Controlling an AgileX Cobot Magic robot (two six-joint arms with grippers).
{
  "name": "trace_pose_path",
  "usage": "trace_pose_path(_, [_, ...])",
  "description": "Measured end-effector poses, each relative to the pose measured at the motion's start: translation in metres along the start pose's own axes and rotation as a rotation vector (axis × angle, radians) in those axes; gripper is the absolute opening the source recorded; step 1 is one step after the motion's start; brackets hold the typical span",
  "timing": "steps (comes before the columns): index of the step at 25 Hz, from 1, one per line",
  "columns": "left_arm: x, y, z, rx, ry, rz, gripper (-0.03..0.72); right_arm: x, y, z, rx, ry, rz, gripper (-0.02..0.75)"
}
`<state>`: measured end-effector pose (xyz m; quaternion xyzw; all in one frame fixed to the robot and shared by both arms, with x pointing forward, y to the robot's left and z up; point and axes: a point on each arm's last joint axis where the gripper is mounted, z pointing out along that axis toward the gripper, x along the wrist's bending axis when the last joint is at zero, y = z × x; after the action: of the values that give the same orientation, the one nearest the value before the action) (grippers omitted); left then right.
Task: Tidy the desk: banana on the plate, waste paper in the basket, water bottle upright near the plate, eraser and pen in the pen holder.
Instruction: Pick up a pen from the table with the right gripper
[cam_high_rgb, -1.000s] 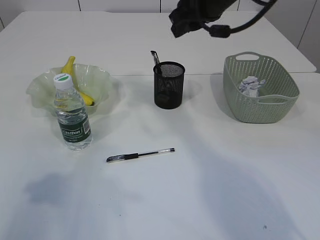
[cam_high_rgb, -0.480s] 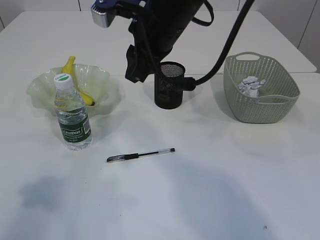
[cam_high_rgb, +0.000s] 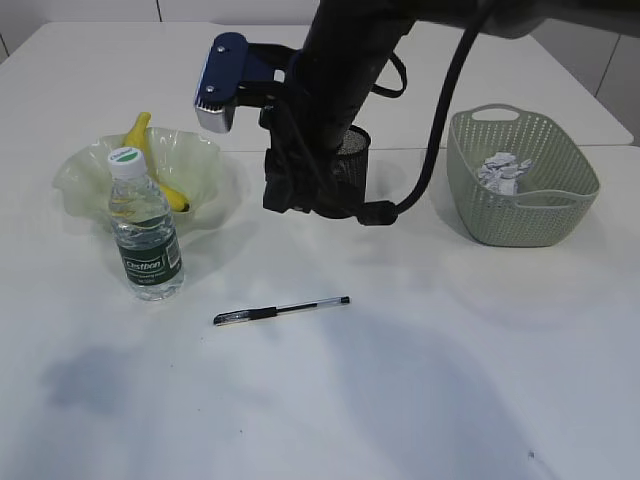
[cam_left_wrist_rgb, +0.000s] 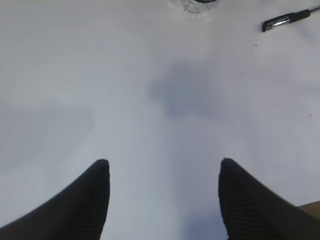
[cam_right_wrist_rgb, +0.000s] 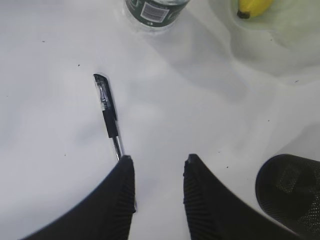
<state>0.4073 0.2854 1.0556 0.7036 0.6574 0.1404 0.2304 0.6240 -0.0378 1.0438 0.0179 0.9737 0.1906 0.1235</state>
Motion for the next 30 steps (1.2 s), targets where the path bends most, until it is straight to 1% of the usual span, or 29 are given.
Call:
trace_pose_path(5, [0.0,0.0,0.0,0.0,0.001,0.0,0.482,-0.001,-0.004,0.012,0.033,0.007,-0.024,0.256])
trace_pose_path(10, [0.0,0.001,0.0,-0.007,0.001,0.0,0.482,-0.005,-0.002,0.012,0.01,-0.036,-0.035,0.256])
trace_pose_path(14, [0.0,0.001,0.0,-0.012,0.003,0.001,0.482,-0.005,-0.002,0.015,0.002,-0.031,-0.115,0.257])
trace_pose_path(18, [0.0,0.002,0.0,-0.025,0.005,0.001,0.482,-0.002,-0.005,0.026,0.016,0.015,-0.135,0.256])
trace_pose_path(23, [0.0,0.002,0.0,-0.027,0.005,0.001,0.482,0.003,-0.009,0.051,0.019,0.11,-0.103,0.255])
trace_pose_path(30, [0.0,0.003,0.0,-0.029,0.005,0.001,0.482,0.009,-0.017,0.077,0.048,0.197,-0.082,0.256])
